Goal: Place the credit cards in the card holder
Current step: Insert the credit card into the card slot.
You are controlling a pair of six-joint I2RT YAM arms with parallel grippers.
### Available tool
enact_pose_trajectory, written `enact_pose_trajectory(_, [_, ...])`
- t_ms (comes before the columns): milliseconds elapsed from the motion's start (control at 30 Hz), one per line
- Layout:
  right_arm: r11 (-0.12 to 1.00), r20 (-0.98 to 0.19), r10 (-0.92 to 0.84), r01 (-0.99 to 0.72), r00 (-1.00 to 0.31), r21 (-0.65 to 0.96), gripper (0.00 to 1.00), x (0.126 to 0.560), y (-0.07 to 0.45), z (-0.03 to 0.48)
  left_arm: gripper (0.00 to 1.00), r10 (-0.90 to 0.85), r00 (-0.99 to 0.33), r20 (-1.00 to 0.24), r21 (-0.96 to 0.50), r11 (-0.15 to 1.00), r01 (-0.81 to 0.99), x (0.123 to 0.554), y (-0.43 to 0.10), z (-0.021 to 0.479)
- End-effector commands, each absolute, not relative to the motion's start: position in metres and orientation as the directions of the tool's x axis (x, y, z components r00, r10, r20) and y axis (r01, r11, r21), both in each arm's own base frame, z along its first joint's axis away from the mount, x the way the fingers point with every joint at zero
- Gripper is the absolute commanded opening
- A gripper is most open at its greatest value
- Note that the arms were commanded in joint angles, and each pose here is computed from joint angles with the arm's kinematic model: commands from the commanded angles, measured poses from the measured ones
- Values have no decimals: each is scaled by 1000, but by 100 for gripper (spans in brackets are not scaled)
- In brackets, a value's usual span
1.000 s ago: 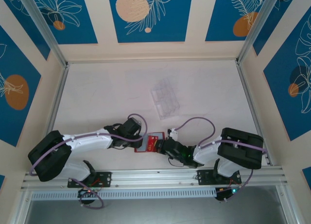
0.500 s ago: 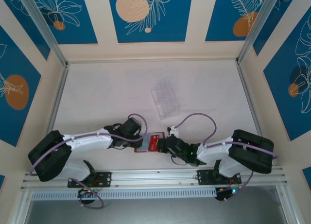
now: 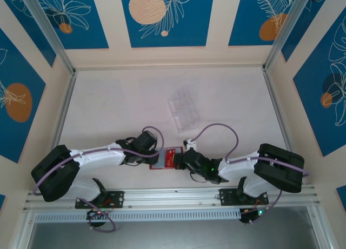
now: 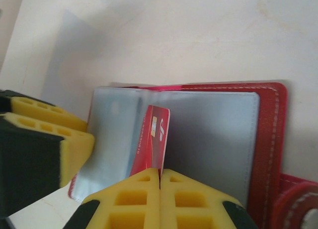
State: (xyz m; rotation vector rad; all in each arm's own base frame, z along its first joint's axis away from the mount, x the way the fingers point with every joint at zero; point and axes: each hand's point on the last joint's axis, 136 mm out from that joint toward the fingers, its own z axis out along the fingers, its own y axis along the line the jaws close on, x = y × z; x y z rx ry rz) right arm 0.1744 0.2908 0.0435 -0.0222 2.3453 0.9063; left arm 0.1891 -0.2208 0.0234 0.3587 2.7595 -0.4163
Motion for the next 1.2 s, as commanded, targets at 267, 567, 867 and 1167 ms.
enact_pose_trajectory(267, [768,-594,145,-289,-791,572,0,170,296,44,32,217,-943,-251,-139,956,257,173,-191,0])
enact_pose_trajectory(567, [760,-540,156,-248,-827,600,0,173,295,28,32,218,-943,-252,-138,956,257,173,-190,1])
enact_pose_trajectory(867, [771,-533,157,-234,-832,592,0,184,290,24,32,216,-944,-251,-139,957,256,172,-189,1])
enact_pose_trajectory(1167, [753,-513,156,-235,-844,615,0,188,302,19,33,212,-944,-251,-140,957,252,172,-188,2])
